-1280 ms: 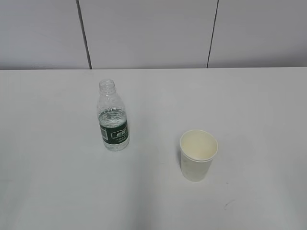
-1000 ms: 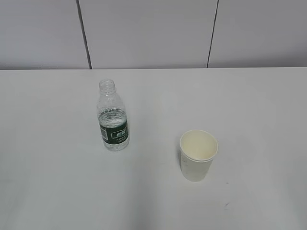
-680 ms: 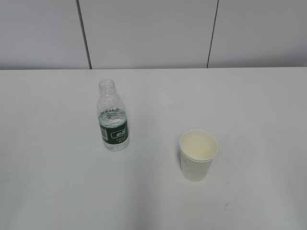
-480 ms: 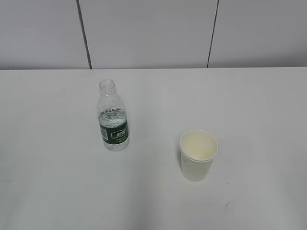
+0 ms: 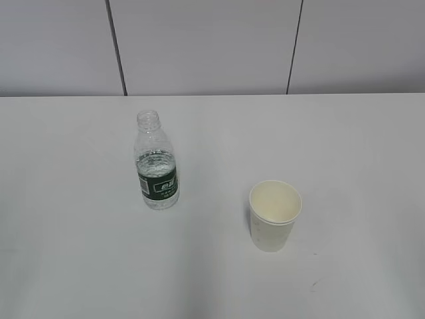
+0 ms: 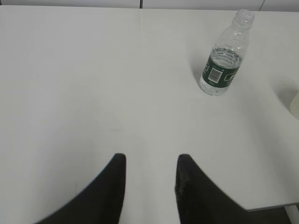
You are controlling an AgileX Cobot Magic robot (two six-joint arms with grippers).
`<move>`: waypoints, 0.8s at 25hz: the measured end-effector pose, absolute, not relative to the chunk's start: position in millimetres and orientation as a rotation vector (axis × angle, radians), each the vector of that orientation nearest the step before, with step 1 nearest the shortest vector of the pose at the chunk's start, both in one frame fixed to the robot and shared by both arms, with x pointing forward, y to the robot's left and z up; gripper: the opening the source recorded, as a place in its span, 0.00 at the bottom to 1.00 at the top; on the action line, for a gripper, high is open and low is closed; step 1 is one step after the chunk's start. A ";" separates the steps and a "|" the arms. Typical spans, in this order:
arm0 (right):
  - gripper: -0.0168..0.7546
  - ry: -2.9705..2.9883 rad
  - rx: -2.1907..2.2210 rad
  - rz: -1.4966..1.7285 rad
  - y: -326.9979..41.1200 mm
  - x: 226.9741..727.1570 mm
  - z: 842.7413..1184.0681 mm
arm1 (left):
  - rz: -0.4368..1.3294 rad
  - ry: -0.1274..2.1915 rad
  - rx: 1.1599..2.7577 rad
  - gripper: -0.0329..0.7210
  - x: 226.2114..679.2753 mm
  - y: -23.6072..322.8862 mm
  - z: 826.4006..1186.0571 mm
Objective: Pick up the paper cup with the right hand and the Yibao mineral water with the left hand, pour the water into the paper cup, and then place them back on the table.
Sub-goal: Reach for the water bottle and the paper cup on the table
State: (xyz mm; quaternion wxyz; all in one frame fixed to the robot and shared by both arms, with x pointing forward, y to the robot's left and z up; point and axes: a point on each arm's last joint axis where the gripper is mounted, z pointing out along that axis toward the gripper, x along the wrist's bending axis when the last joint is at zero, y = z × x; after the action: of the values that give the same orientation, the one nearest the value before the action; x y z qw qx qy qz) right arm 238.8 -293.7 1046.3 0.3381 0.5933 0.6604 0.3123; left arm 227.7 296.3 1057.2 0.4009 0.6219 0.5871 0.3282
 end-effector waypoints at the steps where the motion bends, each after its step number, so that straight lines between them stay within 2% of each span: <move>1: 0.78 1.721 1.547 0.815 -293.6 239.9 1046.6 | 0.830 1.485 1.573 0.36 227.7 296.3 1057.2; 7: 0.78 1.597 1.421 0.905 -294.5 247.4 1062.3 | 0.830 1.485 1.573 0.39 227.7 296.3 1057.2; 9: 0.78 1.544 1.373 0.938 -295.1 254.0 1064.0 | 0.830 1.485 1.573 0.49 227.7 296.3 1057.2; 12: 0.78 1.506 1.348 0.967 -295.7 266.5 1061.3 | 0.830 1.485 1.573 0.71 227.7 296.3 1057.2; 14: 0.78 1.500 1.338 0.989 -295.1 276.3 1057.4 | 0.824 1.482 1.571 0.79 227.7 295.9 1057.3; 17: 0.78 1.503 1.295 1.023 -293.1 292.0 1053.4 | 0.829 1.444 1.532 0.79 228.1 294.1 1062.9; 20: 0.78 1.520 1.246 1.034 -291.8 308.8 1051.9 | 0.927 1.297 1.389 0.77 235.3 292.6 1079.1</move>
State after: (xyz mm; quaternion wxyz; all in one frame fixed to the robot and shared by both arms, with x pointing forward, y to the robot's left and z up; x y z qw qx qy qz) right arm 308.8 -291.8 1051.9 0.4443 0.5026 0.6132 0.4170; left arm 235.3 292.6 1079.1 0.4913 0.5724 0.5341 0.3818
